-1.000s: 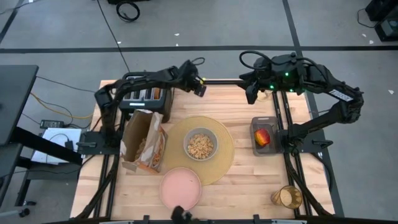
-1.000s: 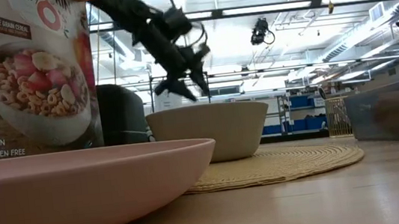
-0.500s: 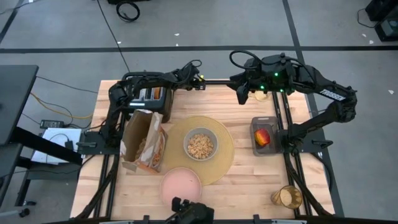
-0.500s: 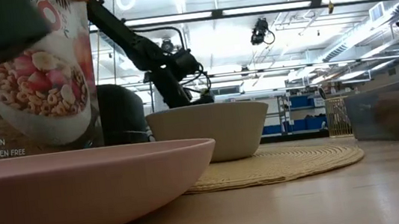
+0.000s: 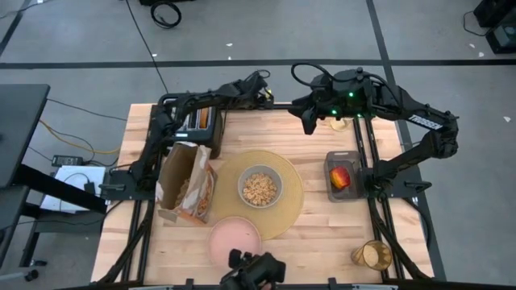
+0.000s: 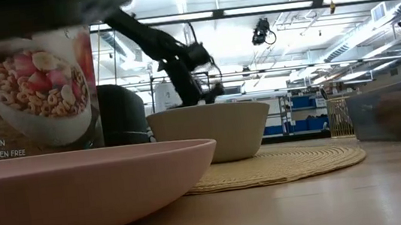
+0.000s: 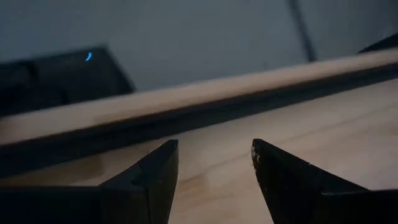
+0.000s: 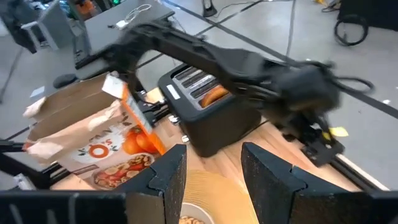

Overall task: Arrange a breakfast setting
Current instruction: Put the apple on the top left of the gray bowl on the yellow placemat

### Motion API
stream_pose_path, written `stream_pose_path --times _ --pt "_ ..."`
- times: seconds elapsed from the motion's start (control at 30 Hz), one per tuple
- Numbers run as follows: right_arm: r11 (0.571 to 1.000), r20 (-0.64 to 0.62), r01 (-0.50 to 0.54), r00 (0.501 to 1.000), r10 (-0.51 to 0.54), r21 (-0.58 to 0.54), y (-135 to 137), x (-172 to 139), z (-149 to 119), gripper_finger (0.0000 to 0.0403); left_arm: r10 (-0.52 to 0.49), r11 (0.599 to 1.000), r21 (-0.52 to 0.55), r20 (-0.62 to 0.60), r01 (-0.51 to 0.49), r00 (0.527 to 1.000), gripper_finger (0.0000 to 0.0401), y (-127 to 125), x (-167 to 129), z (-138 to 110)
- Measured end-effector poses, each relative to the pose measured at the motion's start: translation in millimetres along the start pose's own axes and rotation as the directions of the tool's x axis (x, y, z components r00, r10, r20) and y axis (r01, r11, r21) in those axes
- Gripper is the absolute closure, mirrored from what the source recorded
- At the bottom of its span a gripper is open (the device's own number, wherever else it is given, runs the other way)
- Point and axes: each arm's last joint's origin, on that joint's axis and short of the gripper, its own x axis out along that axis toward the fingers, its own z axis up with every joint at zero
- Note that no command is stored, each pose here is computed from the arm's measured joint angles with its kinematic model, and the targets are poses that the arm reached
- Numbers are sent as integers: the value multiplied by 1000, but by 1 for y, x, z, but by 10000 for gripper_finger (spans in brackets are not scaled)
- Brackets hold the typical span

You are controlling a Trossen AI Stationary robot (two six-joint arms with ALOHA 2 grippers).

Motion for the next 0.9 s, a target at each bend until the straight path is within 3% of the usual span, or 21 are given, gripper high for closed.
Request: stream_pose_path --times 0.1,0.4,0.63,0.9 --pt "999 -2 -28 1000 28 17 1 1 1 242 48 999 1 -72 -48 996 191 1 8 4" --pt "993 -36 -100 994 102 67 6 0 -2 242 3 992 -127 -195 -28 981 193 25 13 22" --pt "992 -30 -103 994 105 66 6 -1 -1 242 -155 979 -178 -323 101 934 210 32 32 17" --pt "993 -28 -103 994 105 65 6 -1 -1 242 -109 992 -90 -281 87 953 213 29 32 16"
